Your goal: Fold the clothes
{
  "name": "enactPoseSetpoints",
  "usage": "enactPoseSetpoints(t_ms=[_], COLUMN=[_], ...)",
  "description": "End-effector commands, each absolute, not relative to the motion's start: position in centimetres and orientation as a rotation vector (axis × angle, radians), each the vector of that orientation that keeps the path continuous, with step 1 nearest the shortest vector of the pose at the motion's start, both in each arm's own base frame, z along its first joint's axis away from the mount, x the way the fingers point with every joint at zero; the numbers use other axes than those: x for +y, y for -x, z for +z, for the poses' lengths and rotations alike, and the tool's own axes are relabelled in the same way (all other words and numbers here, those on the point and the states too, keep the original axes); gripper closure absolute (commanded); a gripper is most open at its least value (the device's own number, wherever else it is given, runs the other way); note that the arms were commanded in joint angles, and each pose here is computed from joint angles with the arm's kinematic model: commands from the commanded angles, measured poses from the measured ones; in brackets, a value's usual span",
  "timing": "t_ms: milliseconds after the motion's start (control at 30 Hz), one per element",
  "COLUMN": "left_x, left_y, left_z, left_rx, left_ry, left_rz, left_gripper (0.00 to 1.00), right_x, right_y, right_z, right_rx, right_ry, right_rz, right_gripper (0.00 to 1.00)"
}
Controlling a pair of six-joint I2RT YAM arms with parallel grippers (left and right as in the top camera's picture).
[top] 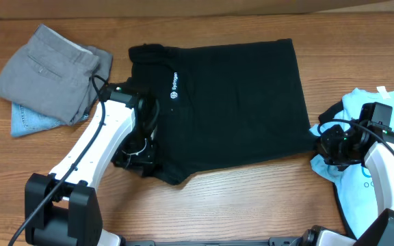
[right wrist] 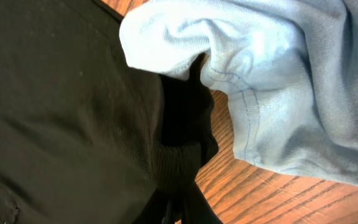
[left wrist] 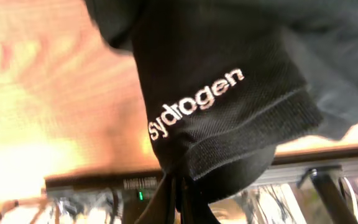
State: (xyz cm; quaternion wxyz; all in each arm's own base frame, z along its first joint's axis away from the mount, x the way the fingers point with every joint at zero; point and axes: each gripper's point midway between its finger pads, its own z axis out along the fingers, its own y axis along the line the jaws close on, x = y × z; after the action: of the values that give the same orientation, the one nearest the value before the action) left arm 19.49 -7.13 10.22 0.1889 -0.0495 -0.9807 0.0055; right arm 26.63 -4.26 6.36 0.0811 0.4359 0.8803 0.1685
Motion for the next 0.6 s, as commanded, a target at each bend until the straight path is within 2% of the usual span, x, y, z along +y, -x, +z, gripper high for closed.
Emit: enactPoseSetpoints(t_ms=[0,67,167,200,267,433,467,567], left_x=[-8.0,-8.1,-8.1,-8.1,-8.0,-5.3,-4.6,-3.7], left_y=[-18.4,-17.7,-17.3,-17.3,-17.4,-20.1,-21.1,-24.7], left_z=[11.0,11.3,11.5,11.5,11.5,10.4,10.1,9.2], left_rx=[-2.712,-2.678,-2.661,-2.659,-2.662,-2.784,-2.825,-2.964], left_ry=[0.052,0.050,0.043,0.042,0.039,-0.053,-0.082,-0.159], left_rz=[0.047,0.050,0.051,0.052,0.052,-0.125,-0.159,-0.159], left_gripper=[0.94,0.85,0.55,0.48,0.44,0.45,0.51,0.77], right_x=[-4.7,-4.8,-4.8,-4.8,-4.8,-4.9,-4.9,-4.9], right_y=[-27.4,-27.5,-27.6,-27.6,-27.7,-27.8,-27.8,-27.8], right_z=[7.4,7.4,7.5,7.5,7.5,7.5,7.5,7.5], right_rx=[2.599,2.596,2.592,2.591,2.589,2.583,2.583,2.583], right_ry=[-1.267,-1.265,-1.262,-1.261,-1.259,-1.255,-1.254,-1.254], right_rz=[0.487,0.488,0.488,0.487,0.487,0.487,0.488,0.488], right_gripper=[0.94,0.94,0.94,0.94,0.94,0.94,0.94,0.94])
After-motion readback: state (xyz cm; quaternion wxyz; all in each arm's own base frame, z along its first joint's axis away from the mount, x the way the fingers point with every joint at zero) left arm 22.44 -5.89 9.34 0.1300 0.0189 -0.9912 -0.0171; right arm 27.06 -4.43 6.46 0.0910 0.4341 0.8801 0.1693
